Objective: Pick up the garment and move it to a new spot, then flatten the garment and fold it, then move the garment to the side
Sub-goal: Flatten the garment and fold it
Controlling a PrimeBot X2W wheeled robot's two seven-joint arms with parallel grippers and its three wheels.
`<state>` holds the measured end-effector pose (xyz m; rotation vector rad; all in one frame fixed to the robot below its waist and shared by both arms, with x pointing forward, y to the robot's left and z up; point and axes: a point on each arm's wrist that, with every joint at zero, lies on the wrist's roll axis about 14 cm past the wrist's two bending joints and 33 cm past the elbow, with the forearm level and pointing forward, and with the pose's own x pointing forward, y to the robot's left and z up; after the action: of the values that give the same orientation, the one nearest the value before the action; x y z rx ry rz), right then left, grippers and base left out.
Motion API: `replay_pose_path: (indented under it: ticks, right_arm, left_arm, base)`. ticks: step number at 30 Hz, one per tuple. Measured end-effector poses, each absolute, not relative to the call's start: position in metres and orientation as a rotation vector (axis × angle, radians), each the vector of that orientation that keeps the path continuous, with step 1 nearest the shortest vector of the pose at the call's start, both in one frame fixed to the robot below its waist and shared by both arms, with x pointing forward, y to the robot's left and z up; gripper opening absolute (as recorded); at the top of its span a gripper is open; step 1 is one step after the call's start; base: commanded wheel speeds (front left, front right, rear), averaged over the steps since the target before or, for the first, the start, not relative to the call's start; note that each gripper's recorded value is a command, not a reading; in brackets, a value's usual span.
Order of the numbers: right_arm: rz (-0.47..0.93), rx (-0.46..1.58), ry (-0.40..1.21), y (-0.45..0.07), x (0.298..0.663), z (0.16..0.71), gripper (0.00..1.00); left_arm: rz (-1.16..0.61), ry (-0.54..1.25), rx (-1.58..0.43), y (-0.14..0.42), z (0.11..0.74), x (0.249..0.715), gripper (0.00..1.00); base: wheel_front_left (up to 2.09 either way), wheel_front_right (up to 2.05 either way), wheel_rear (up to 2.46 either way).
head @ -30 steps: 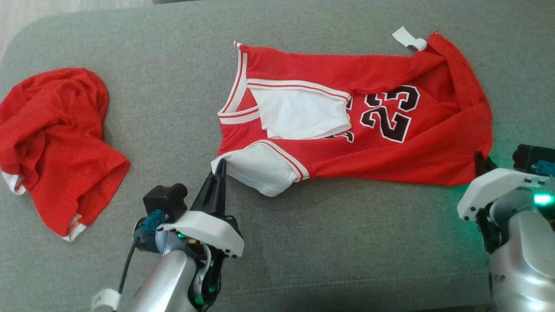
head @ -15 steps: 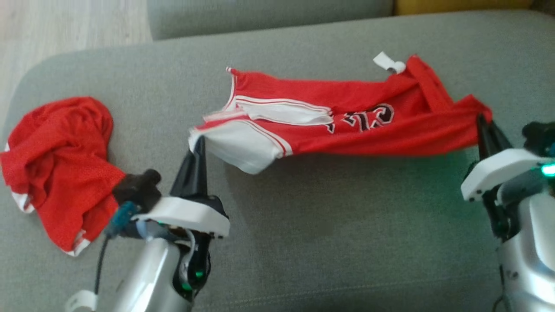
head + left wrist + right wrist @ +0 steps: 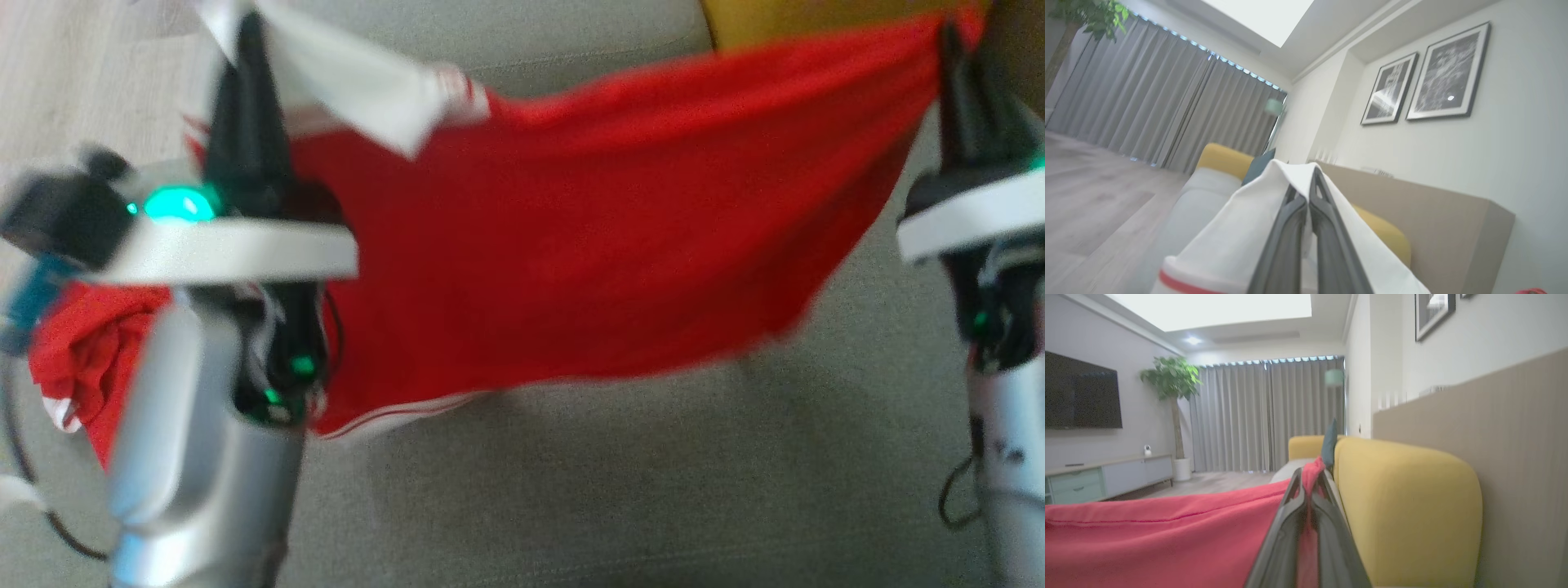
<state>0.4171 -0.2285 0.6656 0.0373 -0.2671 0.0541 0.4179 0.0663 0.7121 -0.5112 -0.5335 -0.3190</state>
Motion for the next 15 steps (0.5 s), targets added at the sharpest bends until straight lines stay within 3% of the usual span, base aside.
replay_pose_path:
  ticks: [7,15]
  right_arm:
    - [0.104,-0.003,-0.552,-0.213,0.396,0.752,0.00]
    - [0.083,-0.051,-0.554,-0.211,0.378,0.750,0.00]
  left_arm:
    - [-0.330,-0.748,-0.607,0.085,0.795,0.395,0.00]
    - [-0.332,-0.774,-0.659,0.094,0.814,0.375,0.00]
  base:
    - [0.00,0.00,0.00]
    - [0.00,0.00,0.00]
